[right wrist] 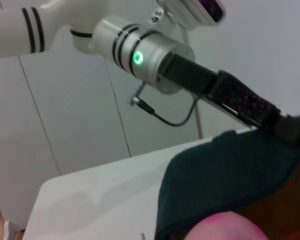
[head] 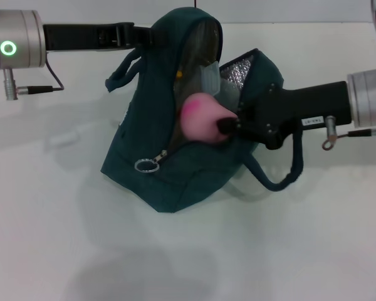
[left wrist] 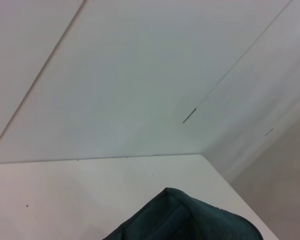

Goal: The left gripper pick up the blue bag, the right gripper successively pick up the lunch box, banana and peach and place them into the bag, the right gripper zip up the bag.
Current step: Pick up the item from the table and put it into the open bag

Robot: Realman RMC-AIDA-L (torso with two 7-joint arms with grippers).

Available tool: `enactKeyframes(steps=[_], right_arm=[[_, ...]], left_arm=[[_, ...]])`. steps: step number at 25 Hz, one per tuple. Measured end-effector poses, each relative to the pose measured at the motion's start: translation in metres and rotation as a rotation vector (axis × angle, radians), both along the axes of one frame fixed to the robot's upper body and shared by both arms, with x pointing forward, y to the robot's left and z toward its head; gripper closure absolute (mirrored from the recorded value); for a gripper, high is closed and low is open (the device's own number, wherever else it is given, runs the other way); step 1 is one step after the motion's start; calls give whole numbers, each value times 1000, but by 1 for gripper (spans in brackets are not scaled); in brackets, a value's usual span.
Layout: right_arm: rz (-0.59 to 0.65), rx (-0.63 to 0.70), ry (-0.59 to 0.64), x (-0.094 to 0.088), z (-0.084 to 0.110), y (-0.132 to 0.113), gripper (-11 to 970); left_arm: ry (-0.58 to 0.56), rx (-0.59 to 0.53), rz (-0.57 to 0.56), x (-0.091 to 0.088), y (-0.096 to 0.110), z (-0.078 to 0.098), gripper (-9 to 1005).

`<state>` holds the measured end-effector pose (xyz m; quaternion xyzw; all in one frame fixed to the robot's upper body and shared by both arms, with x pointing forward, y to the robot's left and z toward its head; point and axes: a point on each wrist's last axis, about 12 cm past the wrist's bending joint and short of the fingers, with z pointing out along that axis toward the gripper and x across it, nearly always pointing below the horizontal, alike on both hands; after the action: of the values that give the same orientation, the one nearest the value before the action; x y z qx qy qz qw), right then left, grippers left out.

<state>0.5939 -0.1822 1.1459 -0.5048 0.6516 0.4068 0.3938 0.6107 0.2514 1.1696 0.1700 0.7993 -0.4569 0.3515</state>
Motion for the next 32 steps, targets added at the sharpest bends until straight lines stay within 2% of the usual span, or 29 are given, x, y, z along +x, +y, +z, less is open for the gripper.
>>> enactKeyframes(steps=[6, 9, 16, 22, 32], right_arm=[[-36, -11, 25, 5, 1, 2, 919], [-65, -27, 56, 15, 7, 17, 919], [52, -58, 156, 11, 19, 43, 918], [77, -127, 251, 7, 20, 39, 918], [-4, -127, 256, 12, 13, 33, 917]], left_arm=[[-1, -1, -2, 0, -1, 0, 935], [1, -3, -7, 0, -3, 0, 935], [9, -9, -15, -2, -6, -3, 935], [17, -11, -8, -4, -3, -5, 934], [20, -13, -14, -4, -5, -6, 934]])
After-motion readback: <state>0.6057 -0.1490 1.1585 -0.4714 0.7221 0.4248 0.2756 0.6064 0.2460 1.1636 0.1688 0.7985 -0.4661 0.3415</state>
